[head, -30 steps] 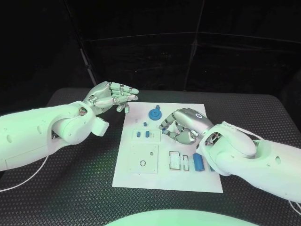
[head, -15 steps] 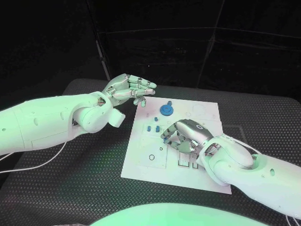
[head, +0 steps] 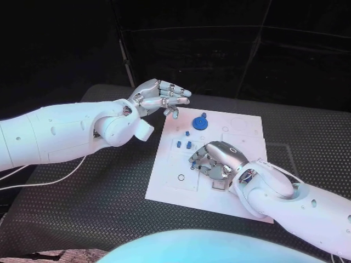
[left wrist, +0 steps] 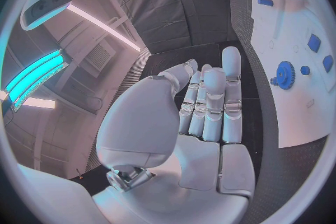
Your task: Assemble the parts on the task board
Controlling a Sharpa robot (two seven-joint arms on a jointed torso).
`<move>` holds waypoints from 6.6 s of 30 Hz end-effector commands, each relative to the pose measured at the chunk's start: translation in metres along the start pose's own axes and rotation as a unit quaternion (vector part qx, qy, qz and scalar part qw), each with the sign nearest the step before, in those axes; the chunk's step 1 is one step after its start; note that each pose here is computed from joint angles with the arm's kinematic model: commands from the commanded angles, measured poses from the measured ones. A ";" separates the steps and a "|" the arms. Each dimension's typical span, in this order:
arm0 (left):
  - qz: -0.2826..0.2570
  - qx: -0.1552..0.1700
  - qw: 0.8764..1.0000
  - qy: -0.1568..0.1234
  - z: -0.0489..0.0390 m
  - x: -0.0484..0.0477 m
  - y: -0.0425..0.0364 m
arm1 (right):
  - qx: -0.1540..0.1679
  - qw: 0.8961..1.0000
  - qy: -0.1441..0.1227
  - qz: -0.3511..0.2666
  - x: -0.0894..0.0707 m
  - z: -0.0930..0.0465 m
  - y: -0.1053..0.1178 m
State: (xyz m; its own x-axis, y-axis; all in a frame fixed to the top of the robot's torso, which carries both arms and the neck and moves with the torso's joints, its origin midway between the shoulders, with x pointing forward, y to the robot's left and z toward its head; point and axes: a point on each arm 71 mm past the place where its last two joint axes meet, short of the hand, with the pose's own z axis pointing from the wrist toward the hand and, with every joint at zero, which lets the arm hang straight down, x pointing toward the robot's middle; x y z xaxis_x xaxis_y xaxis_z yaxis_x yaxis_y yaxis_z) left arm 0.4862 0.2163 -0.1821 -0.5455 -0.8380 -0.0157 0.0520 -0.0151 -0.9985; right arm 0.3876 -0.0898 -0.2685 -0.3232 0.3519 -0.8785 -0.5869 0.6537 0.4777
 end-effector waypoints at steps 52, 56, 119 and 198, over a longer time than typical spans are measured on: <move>-0.007 -0.003 1.000 0.006 0.0016 0.0016 -0.0005 | -0.009 0.997 0.037 -0.064 0.019 -0.007 0.007; -0.007 -0.004 1.000 0.006 0.0017 0.0016 -0.0003 | -0.010 0.998 0.024 -0.060 0.017 -0.007 0.007; -0.008 -0.009 1.000 0.009 0.0033 -0.0002 0.0032 | 0.143 0.986 0.044 -0.076 -0.074 -0.039 -0.062; -0.003 -0.008 1.000 0.002 0.0080 -0.0063 0.0044 | -0.061 0.994 0.086 -0.017 -0.009 0.005 0.050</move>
State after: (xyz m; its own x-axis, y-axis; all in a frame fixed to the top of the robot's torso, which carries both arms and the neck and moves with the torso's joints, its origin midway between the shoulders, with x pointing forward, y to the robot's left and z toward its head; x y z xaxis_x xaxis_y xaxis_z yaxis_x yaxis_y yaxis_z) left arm 0.4961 0.2180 -0.1874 -0.5420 -0.8402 -0.0185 0.0322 0.0012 -0.9995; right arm 0.3662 -0.0590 -0.2368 -0.4208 0.2313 -0.8771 -0.6571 0.5889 0.4706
